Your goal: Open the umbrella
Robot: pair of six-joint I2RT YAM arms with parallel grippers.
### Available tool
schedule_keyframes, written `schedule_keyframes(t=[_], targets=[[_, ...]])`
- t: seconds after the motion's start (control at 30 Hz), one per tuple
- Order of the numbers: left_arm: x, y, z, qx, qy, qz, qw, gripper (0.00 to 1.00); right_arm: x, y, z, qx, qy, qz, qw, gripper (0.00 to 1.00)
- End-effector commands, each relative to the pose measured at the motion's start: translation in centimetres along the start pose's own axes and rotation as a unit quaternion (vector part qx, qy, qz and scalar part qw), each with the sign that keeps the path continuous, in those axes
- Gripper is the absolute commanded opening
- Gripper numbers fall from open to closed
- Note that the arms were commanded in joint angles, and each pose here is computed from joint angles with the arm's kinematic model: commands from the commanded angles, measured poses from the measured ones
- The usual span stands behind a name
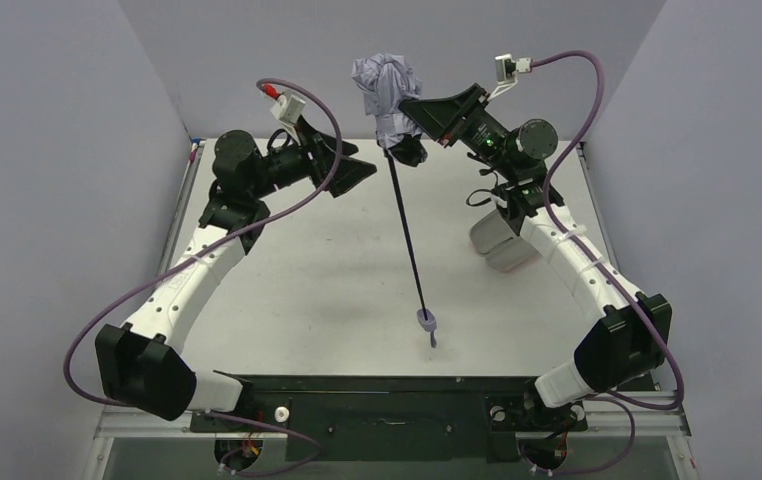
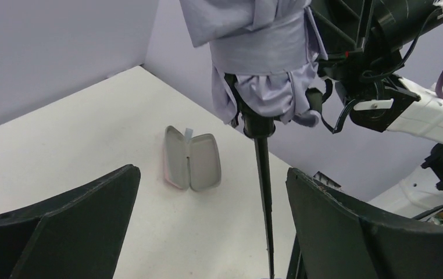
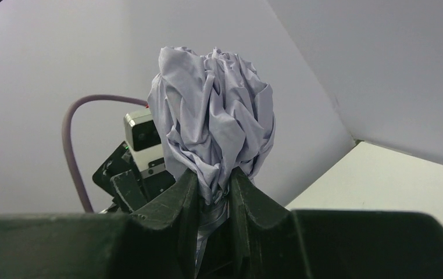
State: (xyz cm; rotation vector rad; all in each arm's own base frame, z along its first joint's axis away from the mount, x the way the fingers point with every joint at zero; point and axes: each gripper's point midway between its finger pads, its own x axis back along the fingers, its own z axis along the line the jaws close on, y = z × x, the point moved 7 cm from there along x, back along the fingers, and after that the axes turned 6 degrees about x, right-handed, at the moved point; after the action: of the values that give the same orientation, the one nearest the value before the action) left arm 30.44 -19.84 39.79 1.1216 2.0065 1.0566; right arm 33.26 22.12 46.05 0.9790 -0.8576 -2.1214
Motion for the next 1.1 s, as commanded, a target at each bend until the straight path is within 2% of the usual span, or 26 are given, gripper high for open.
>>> schedule_keyframes(t=[0.0, 0.37, 0.4, 0.43, 0.47, 0.5, 0.53, 0.57, 0.63, 0.67, 0.7, 0.73, 0.77, 0.8, 0.87, 0.9, 0.97, 1.03, 1.07], targets=[[-1.4, 1.5, -3.0, 0.008, -0.075, -0.024, 0.997, 0.97, 0.7, 2.1, 5.0, 0.035, 0.089, -0.032, 0.995, 0.0], [-3.2, 1.0, -5.1, 0.021, -0.123, -0.039, 0.991, 0.96, 0.4, 0.8, 6.8, 0.007, 0.14, -0.001, 0.99, 0.0], [-3.3, 0.9, -5.1, 0.02, -0.126, -0.039, 0.991, 0.92, 0.4, 0.7, 6.8, 0.006, 0.141, -0.001, 0.99, 0.0], [-3.4, 0.9, -5.1, 0.023, -0.127, -0.039, 0.991, 0.78, 0.5, 0.7, 6.8, 0.005, 0.141, -0.001, 0.99, 0.0], [-3.4, 0.9, -5.1, 0.022, -0.13, -0.04, 0.99, 0.7, 0.5, 0.7, 6.7, 0.003, 0.141, 0.001, 0.99, 0.0], [-3.4, 0.8, -5.1, 0.024, -0.131, -0.04, 0.99, 0.53, 0.5, 0.6, 6.7, 0.003, 0.142, 0.001, 0.99, 0.0], [-3.4, 0.8, -5.1, 0.022, -0.132, -0.041, 0.99, 0.43, 0.5, 0.5, 6.7, 0.002, 0.142, 0.003, 0.99, 0.0], [-3.4, 0.8, -5.1, 0.023, -0.132, -0.041, 0.99, 0.28, 0.6, 0.5, 6.7, 0.001, 0.141, 0.004, 0.99, 0.0], [-3.4, 0.7, -5.1, 0.025, -0.133, -0.04, 0.99, 0.12, 0.6, 0.4, 6.3, -0.001, 0.134, 0.006, 0.991, 0.0], [-3.4, 0.7, -5.0, 0.026, -0.133, -0.04, 0.99, 0.08, 0.6, 0.6, 6.1, -0.002, 0.128, 0.004, 0.992, 0.01], [-3.3, 0.7, -5.1, 0.028, -0.132, -0.042, 0.99, 0.01, 0.6, 0.6, 5.5, -0.005, 0.115, 0.008, 0.993, 0.13], [-3.3, 0.6, -4.9, 0.032, -0.127, -0.043, 0.99, 0.0, 0.6, 0.8, 4.8, -0.001, 0.098, 0.011, 0.995, 0.21], [-3.2, 0.8, -4.9, 0.033, -0.12, -0.05, 0.991, 0.0, 0.7, 0.8, 4.4, 0.002, 0.087, 0.014, 0.996, 0.41], [-3.2, 0.7, -4.6, 0.039, -0.11, -0.051, 0.992, 0.0, 0.8, 1.1, 3.2, 0.01, 0.055, 0.019, 0.998, 0.55], [-3.1, 0.7, -3.7, 0.049, -0.069, -0.062, 0.994, 0.0, 1.5, 1.3, 1.1, 0.031, -0.012, 0.032, 0.999, 0.73], [-3.0, 1.1, -3.2, 0.05, -0.039, -0.08, 0.995, 0.0, 1.9, 1.5, 0.8, 0.042, -0.033, 0.034, 0.998, 0.74], [-2.8, 0.6, -1.7, 0.062, 0.033, -0.075, 0.995, 0.0, 2.9, 1.8, -0.5, 0.085, -0.1, 0.041, 0.99, 0.74], [-2.5, 0.3, -0.6, 0.054, 0.096, -0.076, 0.991, 0.0, 3.9, 1.8, -0.9, 0.181, -0.138, 0.069, 0.971, 0.69], [-2.4, 0.3, -0.4, 0.038, 0.112, -0.076, 0.99, 0.0, 4.4, 0.7, -1.1, 0.185, -0.156, 0.1, 0.965, 0.65]])
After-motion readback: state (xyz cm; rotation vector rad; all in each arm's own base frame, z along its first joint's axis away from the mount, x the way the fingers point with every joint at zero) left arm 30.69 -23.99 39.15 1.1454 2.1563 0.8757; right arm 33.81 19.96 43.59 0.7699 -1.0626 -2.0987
